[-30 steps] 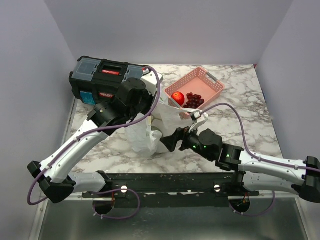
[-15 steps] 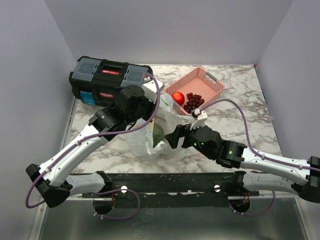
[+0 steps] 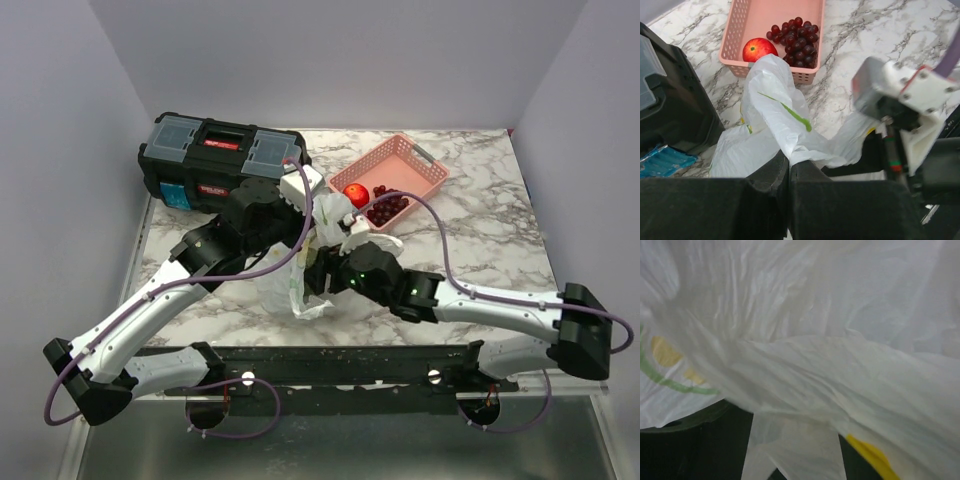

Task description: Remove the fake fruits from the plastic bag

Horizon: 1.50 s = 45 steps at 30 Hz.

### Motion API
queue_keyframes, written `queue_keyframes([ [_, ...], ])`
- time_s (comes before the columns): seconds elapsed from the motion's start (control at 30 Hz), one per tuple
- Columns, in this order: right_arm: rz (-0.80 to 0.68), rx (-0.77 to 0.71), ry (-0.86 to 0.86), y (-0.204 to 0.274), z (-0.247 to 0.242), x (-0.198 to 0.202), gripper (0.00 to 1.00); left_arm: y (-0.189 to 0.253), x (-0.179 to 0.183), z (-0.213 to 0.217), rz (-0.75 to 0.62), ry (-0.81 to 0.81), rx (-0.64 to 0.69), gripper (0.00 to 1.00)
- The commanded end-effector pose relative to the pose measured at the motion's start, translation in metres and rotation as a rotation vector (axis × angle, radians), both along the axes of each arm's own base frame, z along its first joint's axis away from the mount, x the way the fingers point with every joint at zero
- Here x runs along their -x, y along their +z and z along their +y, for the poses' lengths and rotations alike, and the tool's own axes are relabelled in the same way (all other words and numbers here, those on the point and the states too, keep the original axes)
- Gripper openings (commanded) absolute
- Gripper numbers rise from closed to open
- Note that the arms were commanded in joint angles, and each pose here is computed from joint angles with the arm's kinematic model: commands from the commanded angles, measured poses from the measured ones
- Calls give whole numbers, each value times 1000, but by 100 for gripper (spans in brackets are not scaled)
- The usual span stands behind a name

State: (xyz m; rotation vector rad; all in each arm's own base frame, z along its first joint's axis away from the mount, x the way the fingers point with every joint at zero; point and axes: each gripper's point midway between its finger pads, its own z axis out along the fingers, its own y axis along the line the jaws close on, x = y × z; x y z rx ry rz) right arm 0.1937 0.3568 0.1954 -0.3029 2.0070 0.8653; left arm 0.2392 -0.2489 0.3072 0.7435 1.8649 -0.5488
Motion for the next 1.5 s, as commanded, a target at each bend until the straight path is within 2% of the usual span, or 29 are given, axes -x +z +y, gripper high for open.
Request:
queue_keyframes([
  [0.0, 14, -95, 193, 5, 56, 13, 61, 6, 2, -3, -19, -19, 27, 0],
  [0.13, 129, -46, 214, -53, 65, 22, 56, 5, -6, 8, -35, 53, 6, 0],
  [0.27, 161, -6, 146, -84, 42, 23, 56, -5, -5, 21, 20, 148, 10, 0],
  [0.5, 133, -30, 87, -77, 14, 23, 57, -71, 32, 58, 200, 267, 24, 0],
  [0.67, 119, -4, 49, -81, 0, 21, 57, -114, 46, 68, 281, 367, 188, 0],
  [0.83, 96, 1, 0, -80, -17, 18, 63, -135, 41, 64, 330, 451, 344, 0],
  [0.93, 62, 6, -3, -68, -23, 17, 68, -121, 37, 57, 326, 438, 381, 0],
  [1.1, -1, -23, 5, -40, -17, 10, 73, -59, 38, 27, 222, 233, 463, 0],
  [1.17, -17, -39, 49, -29, -7, 12, 71, -29, 40, 17, 182, 155, 471, 0],
  [1.27, -86, -158, 119, -4, 2, 19, 69, 3, 45, 5, 149, 54, 475, 0],
  [1.33, -119, -214, 83, 10, 0, 14, 68, 16, 47, 2, 134, 26, 474, 0],
  [1.4, -113, -176, 14, 11, 1, 0, 61, 23, 49, 2, 119, 8, 474, 0],
  [1.47, -124, -112, 18, 14, 13, -7, 55, 23, 51, 3, 108, 1, 476, 0],
])
